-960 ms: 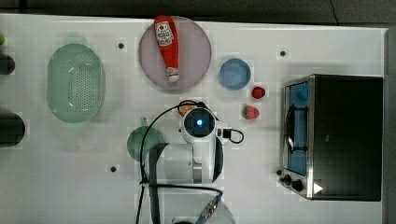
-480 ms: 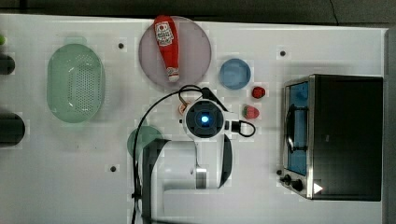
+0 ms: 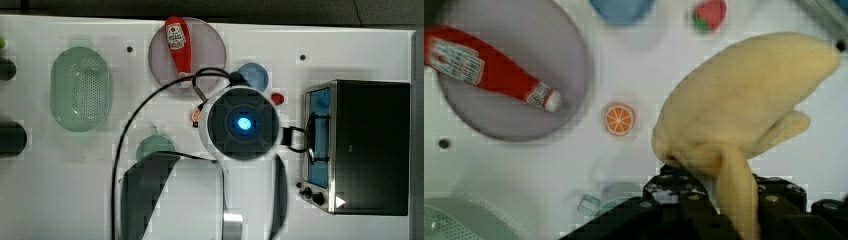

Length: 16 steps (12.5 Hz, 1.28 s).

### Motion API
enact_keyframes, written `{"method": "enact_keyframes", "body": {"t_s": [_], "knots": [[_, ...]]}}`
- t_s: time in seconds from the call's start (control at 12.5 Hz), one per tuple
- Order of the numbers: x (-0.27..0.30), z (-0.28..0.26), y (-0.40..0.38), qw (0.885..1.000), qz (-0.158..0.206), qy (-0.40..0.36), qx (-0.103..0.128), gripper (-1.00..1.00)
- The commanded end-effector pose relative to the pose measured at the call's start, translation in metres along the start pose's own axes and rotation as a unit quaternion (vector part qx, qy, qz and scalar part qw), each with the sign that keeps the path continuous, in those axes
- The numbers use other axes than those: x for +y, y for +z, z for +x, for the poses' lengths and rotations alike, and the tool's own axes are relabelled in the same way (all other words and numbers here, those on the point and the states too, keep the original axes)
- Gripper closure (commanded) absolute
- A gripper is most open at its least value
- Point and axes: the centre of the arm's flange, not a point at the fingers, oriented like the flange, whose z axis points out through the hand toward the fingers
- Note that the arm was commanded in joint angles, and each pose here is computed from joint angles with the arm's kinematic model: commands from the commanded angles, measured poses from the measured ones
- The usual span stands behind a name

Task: Pick banana from table and place on oven.

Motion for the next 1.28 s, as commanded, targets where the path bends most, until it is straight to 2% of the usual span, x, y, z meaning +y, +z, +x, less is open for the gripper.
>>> {"method": "enact_keyframes", "body": {"t_s": [0.08, 0.24, 0.56, 0.8, 1.04, 1.28], "knots": [[0.027, 0.037, -0.022, 0.998, -0.021, 0.048, -0.021, 0.59], [0.056, 0.077, -0.030, 0.998, -0.017, 0.051, -0.020, 0.59], [0.133, 0.167, 0.002, 0.999, -0.037, -0.010, -0.018, 0.59], [0.189, 0.225, 0.038, 0.996, -0.043, -0.071, 0.011, 0.59], [0.230, 0.264, 0.069, 0.989, -0.062, -0.127, 0.038, 0.59], [0.243, 0.275, 0.095, 0.993, -0.050, -0.107, 0.025, 0.59]]}}
